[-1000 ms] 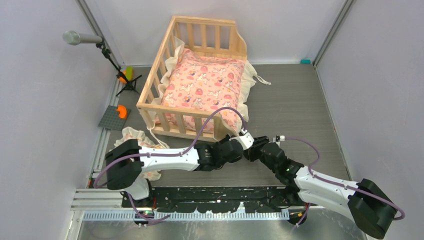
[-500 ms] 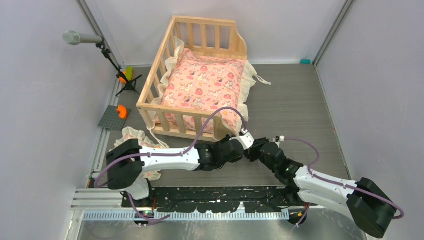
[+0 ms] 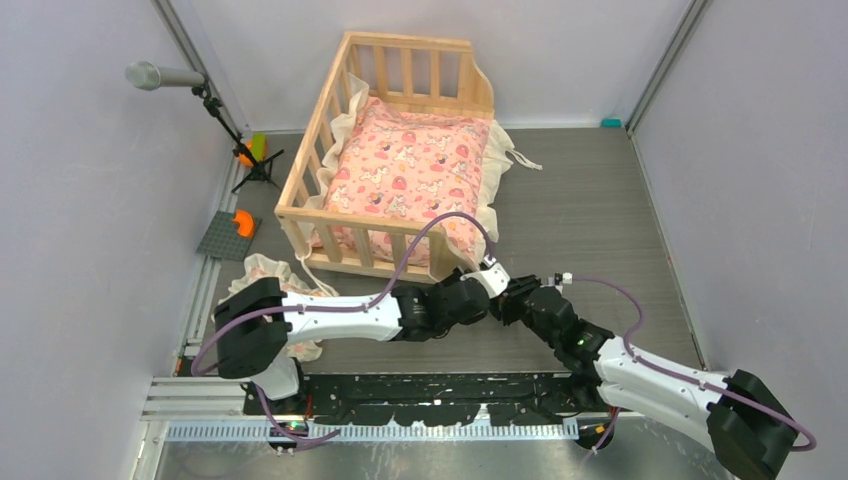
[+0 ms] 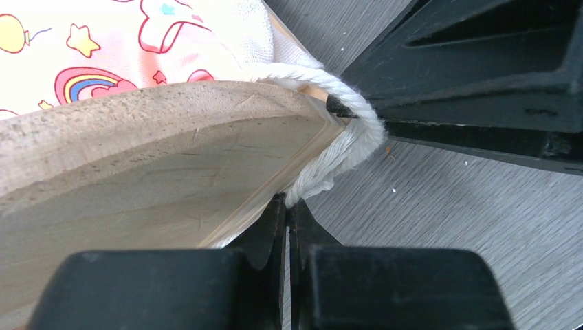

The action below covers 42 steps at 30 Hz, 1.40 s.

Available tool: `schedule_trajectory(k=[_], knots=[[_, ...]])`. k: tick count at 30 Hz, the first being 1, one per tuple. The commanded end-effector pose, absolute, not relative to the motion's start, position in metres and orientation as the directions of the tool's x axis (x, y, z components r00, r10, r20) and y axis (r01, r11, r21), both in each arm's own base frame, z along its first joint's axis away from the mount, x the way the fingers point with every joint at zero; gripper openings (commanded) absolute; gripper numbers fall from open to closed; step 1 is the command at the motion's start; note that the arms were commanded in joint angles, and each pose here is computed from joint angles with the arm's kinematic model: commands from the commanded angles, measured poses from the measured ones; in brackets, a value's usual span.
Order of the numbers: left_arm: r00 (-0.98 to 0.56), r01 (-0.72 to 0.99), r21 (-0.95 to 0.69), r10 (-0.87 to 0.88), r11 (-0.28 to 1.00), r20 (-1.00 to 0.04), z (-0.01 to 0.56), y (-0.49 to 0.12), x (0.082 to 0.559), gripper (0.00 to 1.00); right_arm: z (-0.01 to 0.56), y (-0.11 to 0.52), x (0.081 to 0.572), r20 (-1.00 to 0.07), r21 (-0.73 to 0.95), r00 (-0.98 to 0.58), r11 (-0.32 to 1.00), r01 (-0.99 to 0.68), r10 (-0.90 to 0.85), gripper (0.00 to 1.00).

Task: Set up the pet bed
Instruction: Tie the ropes to the bed frame.

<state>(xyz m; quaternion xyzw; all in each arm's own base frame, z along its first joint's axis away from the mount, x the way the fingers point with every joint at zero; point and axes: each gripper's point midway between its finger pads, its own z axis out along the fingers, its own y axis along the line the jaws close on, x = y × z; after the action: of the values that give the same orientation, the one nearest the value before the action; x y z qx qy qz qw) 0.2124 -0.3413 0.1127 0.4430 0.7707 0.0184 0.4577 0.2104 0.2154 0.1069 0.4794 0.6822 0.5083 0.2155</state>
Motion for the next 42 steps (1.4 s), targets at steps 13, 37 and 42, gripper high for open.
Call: schedule_trajectory(k=[13,37,42], knots=[[-0.181,0.602,0.392,0.598,0.695,-0.781,0.139,-0.362,0.235,0.00,0.109,0.211,0.211,0.197,0.902,-0.430,0.010,0.433,0.881,0.25],[-0.186,0.638,0.360,0.590,0.681,-0.786,0.142,-0.366,0.228,0.34,0.113,0.206,0.215,0.153,0.909,-0.413,0.036,0.415,0.898,0.00],[-0.187,0.640,0.352,0.583,0.683,-0.791,0.149,-0.365,0.227,0.36,0.112,0.205,0.215,0.150,0.909,-0.411,0.039,0.416,0.899,0.00]])
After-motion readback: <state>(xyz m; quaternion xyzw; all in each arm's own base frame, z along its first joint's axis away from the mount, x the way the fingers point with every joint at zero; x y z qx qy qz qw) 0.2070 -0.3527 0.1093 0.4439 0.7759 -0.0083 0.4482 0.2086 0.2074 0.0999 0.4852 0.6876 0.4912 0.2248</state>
